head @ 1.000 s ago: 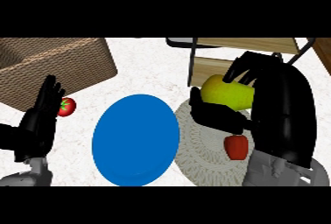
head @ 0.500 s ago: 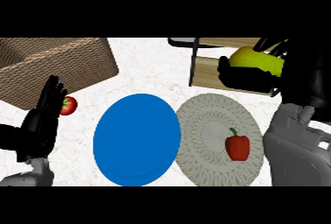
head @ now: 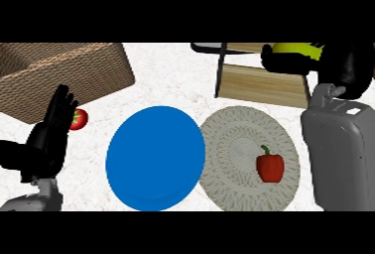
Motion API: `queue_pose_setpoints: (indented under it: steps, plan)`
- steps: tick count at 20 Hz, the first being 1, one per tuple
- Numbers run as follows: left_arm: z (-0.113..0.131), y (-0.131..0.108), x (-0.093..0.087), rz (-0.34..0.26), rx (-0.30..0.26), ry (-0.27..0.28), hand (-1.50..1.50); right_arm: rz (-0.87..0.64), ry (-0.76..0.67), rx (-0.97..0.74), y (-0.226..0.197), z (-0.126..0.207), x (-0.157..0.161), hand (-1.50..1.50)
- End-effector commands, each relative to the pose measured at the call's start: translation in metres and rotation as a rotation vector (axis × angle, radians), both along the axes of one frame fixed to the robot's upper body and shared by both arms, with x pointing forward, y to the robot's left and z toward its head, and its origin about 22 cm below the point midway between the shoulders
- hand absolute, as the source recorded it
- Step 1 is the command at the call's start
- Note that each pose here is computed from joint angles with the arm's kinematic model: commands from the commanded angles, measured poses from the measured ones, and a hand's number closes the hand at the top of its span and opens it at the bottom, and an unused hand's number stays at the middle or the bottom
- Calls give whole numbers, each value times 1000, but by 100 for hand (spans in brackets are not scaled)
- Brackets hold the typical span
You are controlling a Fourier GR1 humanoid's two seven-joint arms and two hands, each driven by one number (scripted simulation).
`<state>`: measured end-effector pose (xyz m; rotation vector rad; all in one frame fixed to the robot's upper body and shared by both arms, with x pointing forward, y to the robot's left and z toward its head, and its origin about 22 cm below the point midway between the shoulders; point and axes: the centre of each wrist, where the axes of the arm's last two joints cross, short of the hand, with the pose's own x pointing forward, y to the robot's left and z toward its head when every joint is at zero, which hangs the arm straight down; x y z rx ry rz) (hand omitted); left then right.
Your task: Pick the pear from the placemat and place it in the tiered shelf
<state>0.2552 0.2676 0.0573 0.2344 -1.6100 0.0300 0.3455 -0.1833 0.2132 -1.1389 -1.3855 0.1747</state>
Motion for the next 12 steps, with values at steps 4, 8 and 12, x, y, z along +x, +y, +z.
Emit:
queue_pose_setpoints:
  steps: [4, 8, 12]
  plan:
    - [2, -9, -4, -1, -1, -10, 0, -24, -64, 14, -6, -23, 46, 150]
    - [-13, 10, -7, 7, -7, 0, 0, 14, -18, -38, -21, -38, 58, 150]
    - [8, -1, 4, -2, 18, -15, 0, -74, -76, 118, -8, -41, 72, 150]
